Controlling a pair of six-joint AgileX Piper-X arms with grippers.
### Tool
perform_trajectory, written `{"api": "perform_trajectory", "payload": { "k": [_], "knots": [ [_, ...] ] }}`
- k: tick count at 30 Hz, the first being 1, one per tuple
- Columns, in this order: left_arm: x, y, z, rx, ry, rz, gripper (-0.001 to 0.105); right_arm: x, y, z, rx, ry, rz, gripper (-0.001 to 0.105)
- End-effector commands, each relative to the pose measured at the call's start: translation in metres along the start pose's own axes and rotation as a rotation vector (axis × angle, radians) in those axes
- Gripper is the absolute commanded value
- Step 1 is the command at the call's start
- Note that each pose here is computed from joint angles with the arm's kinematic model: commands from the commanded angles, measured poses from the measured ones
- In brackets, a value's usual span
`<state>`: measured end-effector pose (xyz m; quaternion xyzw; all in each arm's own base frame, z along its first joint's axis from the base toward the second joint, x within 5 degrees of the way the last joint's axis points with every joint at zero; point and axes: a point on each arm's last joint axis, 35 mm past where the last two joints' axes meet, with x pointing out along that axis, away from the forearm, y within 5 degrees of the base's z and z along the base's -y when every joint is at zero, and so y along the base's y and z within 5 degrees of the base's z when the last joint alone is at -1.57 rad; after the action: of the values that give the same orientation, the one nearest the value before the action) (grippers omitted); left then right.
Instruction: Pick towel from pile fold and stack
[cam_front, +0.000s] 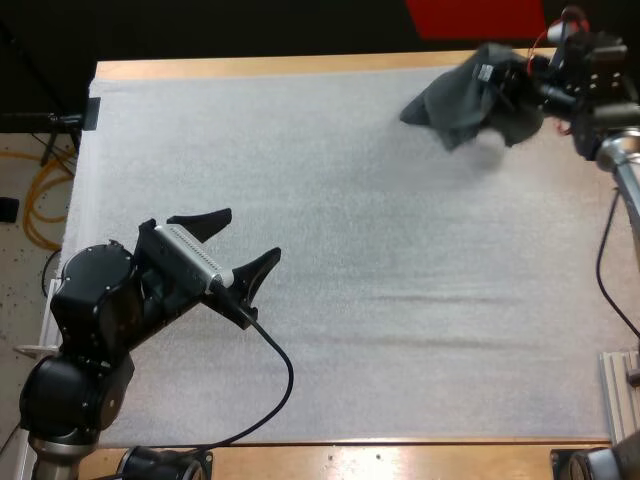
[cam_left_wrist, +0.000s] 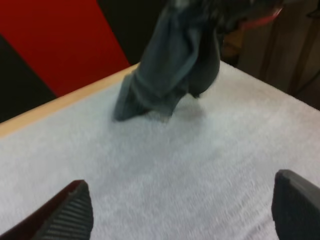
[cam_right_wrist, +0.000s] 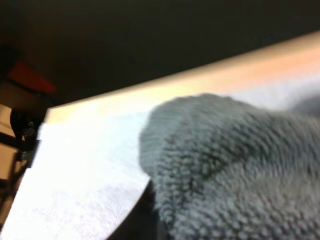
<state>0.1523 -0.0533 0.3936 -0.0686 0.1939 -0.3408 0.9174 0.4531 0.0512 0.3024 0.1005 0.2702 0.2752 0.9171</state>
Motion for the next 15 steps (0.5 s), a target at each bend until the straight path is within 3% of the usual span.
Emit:
{"api": "perform_trajectory", "payload": {
  "k": [1, 9, 15],
  "knots": [
    [-0.001, -0.002, 0.004, 0.009, -0.025, -0.015, 0.072, -0.018, 0.013, 0.017, -0.082, -0.043, -0.001, 0.0],
    [-0.001, -0.002, 0.004, -0.029, -0.022, -0.015, 0.072, -0.129, 0.083, 0.053, -0.373, -0.106, -0.053, 0.0],
    [-0.006, -0.005, 0.003, -0.038, -0.03, -0.027, 0.072, -0.187, 0.116, 0.045, -0.394, -0.05, -0.053, 0.0]
  ]
}}
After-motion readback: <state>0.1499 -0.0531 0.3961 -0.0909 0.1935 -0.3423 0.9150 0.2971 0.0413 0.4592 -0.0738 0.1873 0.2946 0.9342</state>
